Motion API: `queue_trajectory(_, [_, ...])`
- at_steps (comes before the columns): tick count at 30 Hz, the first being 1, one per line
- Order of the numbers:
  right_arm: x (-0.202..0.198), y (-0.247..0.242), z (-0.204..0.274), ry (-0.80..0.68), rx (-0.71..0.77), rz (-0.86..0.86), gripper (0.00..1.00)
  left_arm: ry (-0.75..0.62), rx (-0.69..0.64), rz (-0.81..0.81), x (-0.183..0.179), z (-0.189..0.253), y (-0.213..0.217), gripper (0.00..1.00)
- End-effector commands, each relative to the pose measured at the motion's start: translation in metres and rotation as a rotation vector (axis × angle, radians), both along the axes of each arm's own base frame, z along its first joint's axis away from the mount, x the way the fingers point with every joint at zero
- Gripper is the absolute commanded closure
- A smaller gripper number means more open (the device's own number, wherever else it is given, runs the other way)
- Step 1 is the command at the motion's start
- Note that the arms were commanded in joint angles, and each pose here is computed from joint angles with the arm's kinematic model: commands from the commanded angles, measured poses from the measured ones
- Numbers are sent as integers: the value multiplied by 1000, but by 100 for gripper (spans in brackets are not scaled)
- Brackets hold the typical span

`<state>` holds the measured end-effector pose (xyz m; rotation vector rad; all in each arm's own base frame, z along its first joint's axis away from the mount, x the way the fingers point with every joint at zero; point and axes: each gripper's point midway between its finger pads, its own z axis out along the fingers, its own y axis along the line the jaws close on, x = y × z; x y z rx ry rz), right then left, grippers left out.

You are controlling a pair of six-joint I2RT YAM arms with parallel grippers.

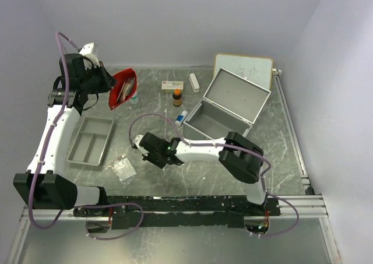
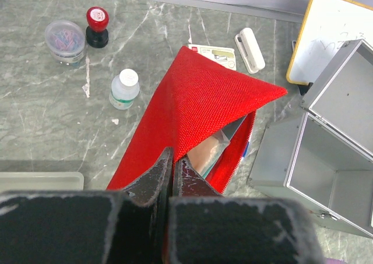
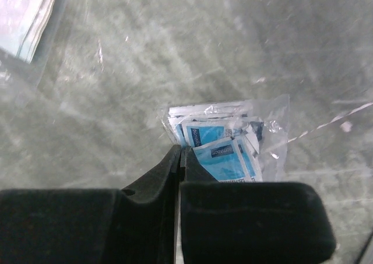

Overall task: Organize the medicine kit
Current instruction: Pick up the medical item at the center of the board, then place the medical item at the medicine pouch.

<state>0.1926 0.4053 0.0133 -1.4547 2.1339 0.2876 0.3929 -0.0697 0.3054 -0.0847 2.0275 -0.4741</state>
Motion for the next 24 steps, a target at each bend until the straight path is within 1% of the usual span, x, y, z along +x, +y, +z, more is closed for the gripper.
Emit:
queue_trajectory(1, [-39, -38, -2, 264, -92, -38, 100, -36, 19, 0, 0, 10, 6, 93])
queue_trajectory(5, [-2, -10, 99, 267, 165, -151, 100, -30, 20, 8, 1, 5, 9, 93])
queue_trajectory(10, [49, -3, 189, 274, 450, -267, 100, -29, 9, 9, 0, 3, 9, 93])
queue_trajectory(16, [83, 14, 249, 309, 672, -285, 100, -41, -1, 8, 1, 8, 7, 93])
queue_trajectory(24, [110, 41, 303, 307, 842, -251, 100, -39, -51, -26, -1, 6, -2, 93])
